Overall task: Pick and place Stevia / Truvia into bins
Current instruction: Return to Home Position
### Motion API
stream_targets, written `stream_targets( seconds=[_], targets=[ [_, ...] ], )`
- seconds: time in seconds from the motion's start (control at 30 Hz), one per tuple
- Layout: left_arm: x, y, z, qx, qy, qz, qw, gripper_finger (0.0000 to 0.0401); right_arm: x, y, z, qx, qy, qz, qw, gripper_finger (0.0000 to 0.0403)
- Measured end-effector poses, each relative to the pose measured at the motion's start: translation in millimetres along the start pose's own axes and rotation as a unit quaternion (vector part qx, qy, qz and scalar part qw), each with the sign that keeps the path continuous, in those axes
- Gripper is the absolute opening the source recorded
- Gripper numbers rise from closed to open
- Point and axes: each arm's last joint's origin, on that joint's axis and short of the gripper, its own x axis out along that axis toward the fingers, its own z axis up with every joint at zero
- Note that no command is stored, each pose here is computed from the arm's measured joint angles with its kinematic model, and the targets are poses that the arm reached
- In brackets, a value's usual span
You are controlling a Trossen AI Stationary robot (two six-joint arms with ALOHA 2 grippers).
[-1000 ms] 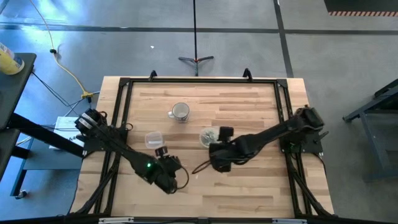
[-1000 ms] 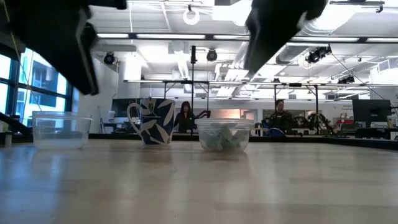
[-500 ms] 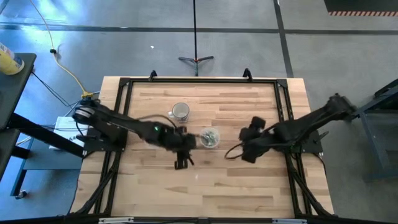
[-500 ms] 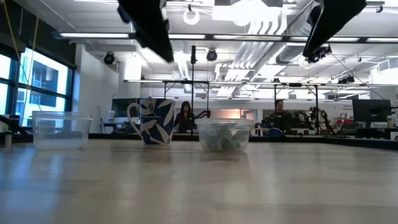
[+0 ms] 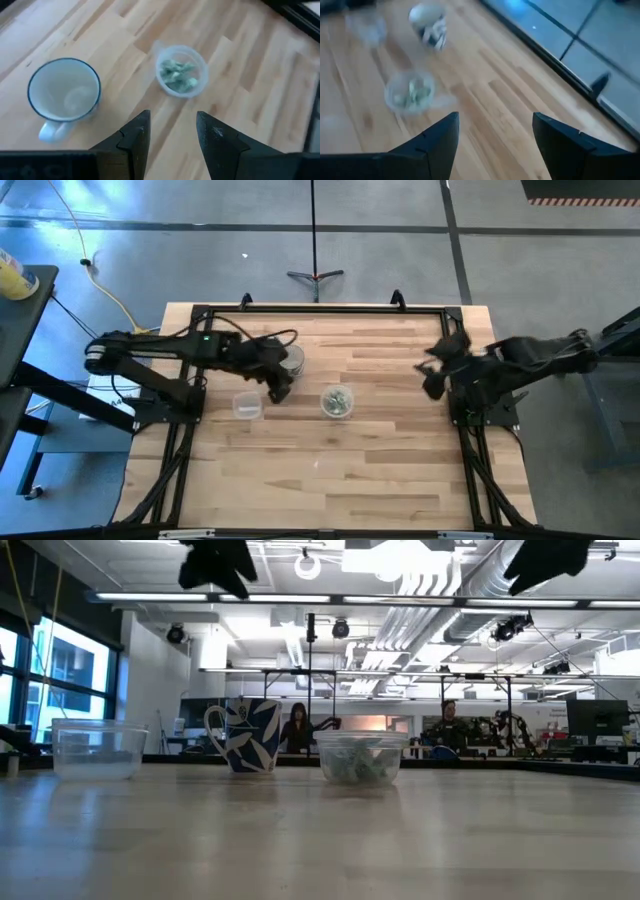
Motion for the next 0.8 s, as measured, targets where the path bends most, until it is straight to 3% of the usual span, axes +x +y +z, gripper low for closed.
stream_targets(
  seconds=[0.1, 0.3, 0.4, 0.5, 0.67, 0.8],
  targets=[
    [-15.4, -6.1, -5.4, 0.055, -0.014, -0.024, 0.998, 0.0193, -15.7, -13.6, 3.7, 0.09, -0.034, 0.011, 0.995, 0.0243],
    [-37.0, 1.3, -4.5, 0.103, -0.071, -0.009, 0.992, 0.0193, -21.8, -16.8, -2.7, 0.04, -0.086, 0.108, 0.99, 0.0243],
    [-37.6, 7.6, -4.2, 0.127, -0.101, -0.074, 0.984, 0.0193, -15.5, -20.4, -17.8, 0.053, -0.113, 0.153, 0.98, 0.0243],
    [-31.3, 10.6, -9.3, 0.161, -0.146, -0.145, 0.965, 0.0193, -7.4, -22.6, -33.0, 0.082, -0.16, 0.207, 0.962, 0.0243],
    [-23.1, 26.6, -27.6, 0.163, -0.204, -0.172, 0.95, 0.0193, 4.6, -25.9, -57.4, 0.082, -0.226, 0.282, 0.929, 0.0243],
    [-22.0, 36.5, -46.3, 0.16, -0.255, -0.2, 0.932, 0.0193, 12.1, -33.5, -77.3, 0.093, -0.252, 0.299, 0.916, 0.0243]
  ],
)
